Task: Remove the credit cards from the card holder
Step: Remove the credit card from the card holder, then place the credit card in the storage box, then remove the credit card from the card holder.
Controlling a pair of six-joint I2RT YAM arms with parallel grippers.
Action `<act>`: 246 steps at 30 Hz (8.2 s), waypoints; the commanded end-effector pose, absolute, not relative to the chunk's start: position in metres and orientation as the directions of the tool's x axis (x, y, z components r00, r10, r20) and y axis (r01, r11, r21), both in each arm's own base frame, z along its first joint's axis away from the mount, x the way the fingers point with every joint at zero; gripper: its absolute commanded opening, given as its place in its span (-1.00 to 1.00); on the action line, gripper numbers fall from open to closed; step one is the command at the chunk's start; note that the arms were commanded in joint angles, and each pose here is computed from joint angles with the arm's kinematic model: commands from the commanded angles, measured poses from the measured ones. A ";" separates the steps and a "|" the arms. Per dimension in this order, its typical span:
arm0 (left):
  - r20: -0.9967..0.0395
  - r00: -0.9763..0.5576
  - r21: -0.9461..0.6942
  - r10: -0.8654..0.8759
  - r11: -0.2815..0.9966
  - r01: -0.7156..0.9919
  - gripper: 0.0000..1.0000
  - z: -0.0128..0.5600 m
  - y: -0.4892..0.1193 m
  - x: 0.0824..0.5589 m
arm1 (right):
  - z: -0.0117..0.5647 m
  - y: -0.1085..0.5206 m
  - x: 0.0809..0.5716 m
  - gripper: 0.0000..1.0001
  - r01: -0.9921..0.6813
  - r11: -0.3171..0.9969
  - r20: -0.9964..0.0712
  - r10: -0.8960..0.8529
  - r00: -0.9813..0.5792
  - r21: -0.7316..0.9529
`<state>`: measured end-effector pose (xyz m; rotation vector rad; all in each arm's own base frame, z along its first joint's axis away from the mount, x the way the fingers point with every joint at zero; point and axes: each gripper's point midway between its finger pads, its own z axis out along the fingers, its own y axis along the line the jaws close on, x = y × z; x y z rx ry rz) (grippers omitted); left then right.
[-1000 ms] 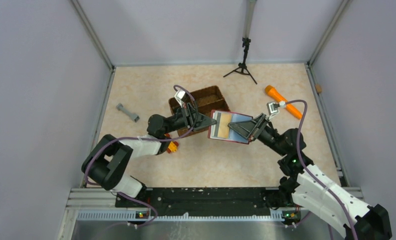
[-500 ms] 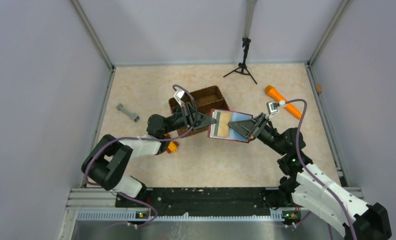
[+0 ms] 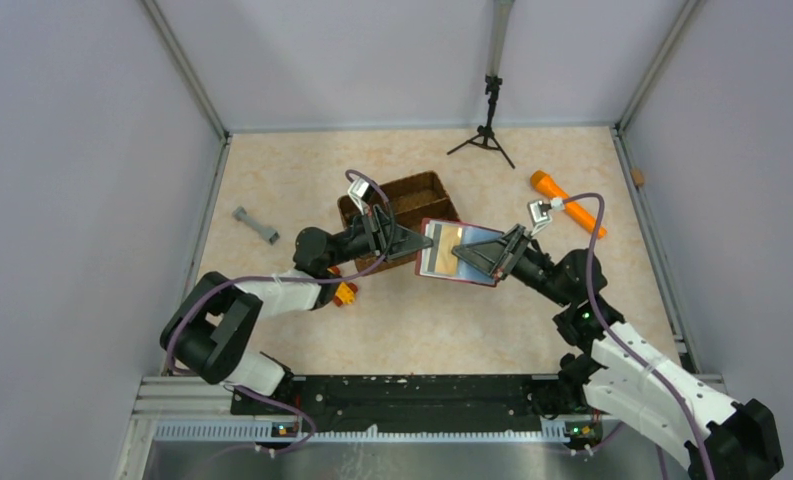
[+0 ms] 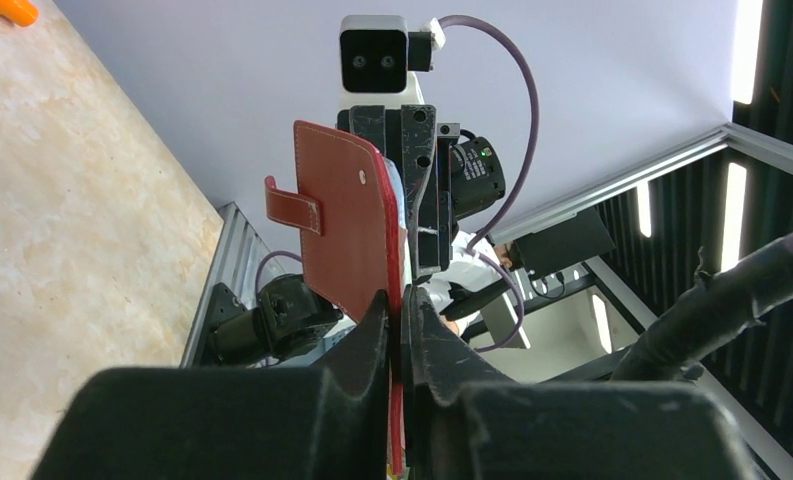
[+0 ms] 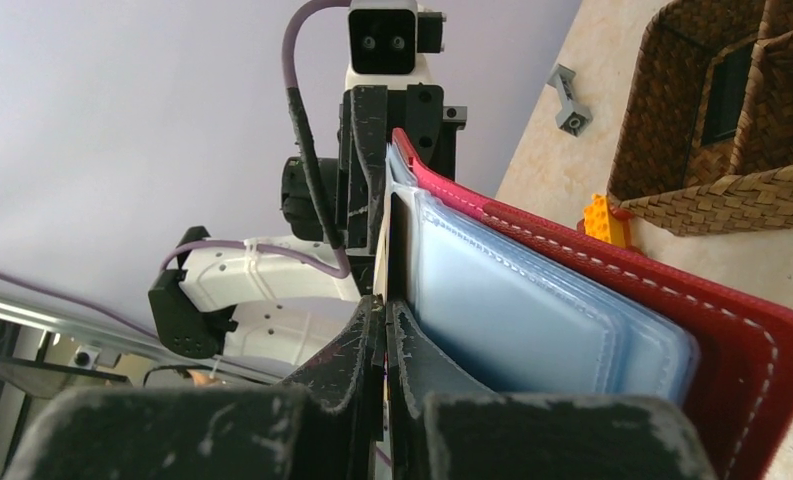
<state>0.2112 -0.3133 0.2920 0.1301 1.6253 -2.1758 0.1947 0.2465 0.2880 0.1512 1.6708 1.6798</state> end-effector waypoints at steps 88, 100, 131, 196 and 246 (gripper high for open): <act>-0.805 -0.348 -0.560 -0.480 0.809 0.179 -1.00 0.303 -0.090 0.273 | 0.158 0.280 0.372 -1.00 0.365 0.132 -0.071 0.982 -0.175 0.922; -0.807 -0.373 -0.547 -0.458 0.817 0.181 -1.00 0.297 -0.090 0.270 | 0.142 0.297 0.386 -0.82 0.374 0.131 -0.068 0.982 -0.178 0.918; -0.688 -0.558 -0.724 -0.464 0.489 0.487 -1.00 0.316 -0.162 0.254 | 0.281 0.287 0.289 0.40 -0.462 0.477 -0.663 0.564 -0.492 0.748; -0.594 -0.657 -0.786 -0.465 0.158 0.598 -0.77 0.323 -0.216 0.241 | 0.285 0.368 0.241 -1.00 -0.646 0.555 -0.833 0.174 -0.526 0.524; -0.536 -0.697 -0.814 -0.475 0.072 0.577 -1.00 0.322 -0.219 0.239 | 0.293 0.374 0.236 -0.27 -0.685 0.454 -0.813 0.190 -0.550 0.570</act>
